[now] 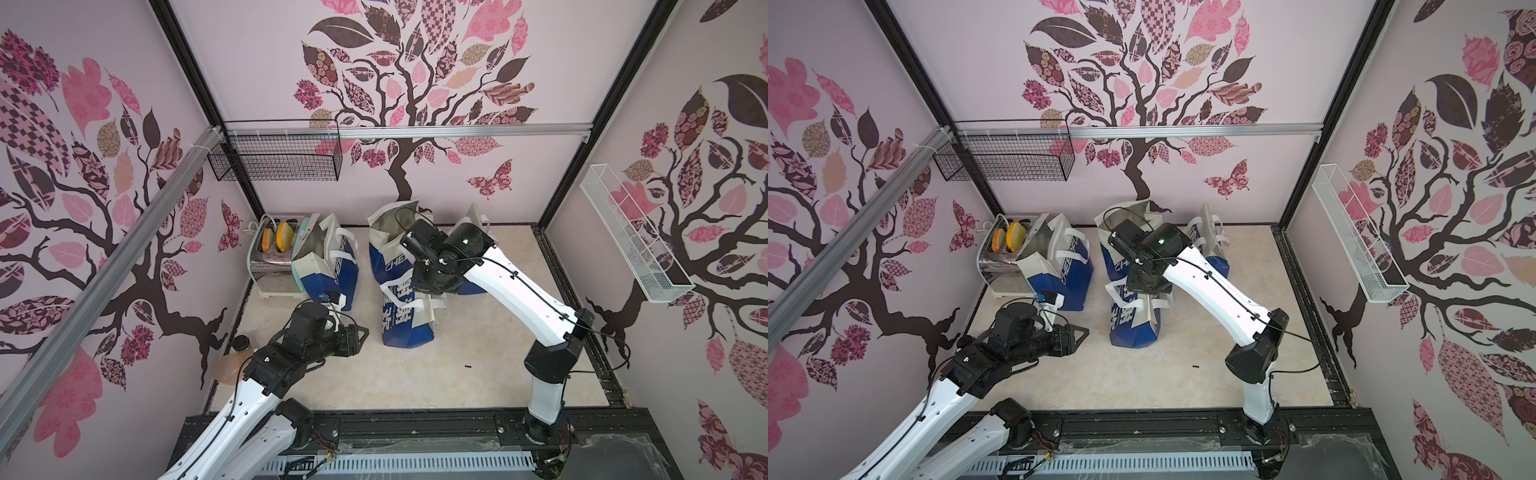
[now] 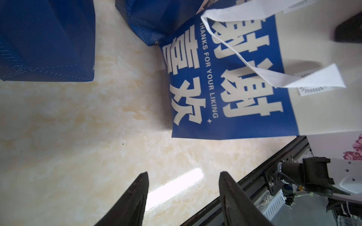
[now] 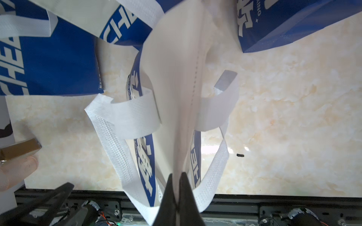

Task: Open the takeout bag
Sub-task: Move the takeout bag to the center of the board, then open the takeout bag at the center of the board.

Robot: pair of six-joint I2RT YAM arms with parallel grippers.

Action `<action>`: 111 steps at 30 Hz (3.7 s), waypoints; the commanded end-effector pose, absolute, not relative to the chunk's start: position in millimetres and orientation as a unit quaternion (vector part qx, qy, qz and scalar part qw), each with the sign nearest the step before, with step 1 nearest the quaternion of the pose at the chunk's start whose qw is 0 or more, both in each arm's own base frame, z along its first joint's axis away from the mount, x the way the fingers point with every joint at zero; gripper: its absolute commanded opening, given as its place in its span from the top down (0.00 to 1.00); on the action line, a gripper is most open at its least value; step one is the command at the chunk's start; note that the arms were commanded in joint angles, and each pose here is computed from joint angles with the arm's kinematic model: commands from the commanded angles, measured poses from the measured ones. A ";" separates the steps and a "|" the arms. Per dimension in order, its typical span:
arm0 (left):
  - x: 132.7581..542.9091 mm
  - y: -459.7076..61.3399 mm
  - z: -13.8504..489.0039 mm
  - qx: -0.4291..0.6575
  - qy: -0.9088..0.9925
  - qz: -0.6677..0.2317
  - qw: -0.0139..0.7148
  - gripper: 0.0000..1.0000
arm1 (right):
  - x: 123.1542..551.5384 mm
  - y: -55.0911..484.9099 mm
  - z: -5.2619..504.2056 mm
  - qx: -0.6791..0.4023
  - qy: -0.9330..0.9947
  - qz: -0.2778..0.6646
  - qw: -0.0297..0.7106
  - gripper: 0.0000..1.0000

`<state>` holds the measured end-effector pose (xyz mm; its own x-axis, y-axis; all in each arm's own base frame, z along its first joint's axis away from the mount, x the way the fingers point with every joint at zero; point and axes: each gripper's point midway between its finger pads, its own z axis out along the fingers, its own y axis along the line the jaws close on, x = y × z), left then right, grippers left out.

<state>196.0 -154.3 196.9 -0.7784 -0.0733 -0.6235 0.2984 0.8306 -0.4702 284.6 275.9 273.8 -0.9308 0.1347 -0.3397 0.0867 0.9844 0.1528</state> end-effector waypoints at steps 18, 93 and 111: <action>178.1 -185.9 256.2 0.187 0.820 -0.376 0.388 0.41 | 301.7 216.1 278.4 0.139 0.980 0.023 0.138 1.00; 257.5 -284.2 182.3 0.088 0.749 -0.431 0.496 0.33 | 264.3 262.5 319.0 -0.334 0.663 0.066 0.666 0.38; 268.2 -297.1 179.0 0.077 0.746 -0.441 0.493 0.47 | 261.1 291.4 291.0 -0.348 0.668 0.022 0.657 0.43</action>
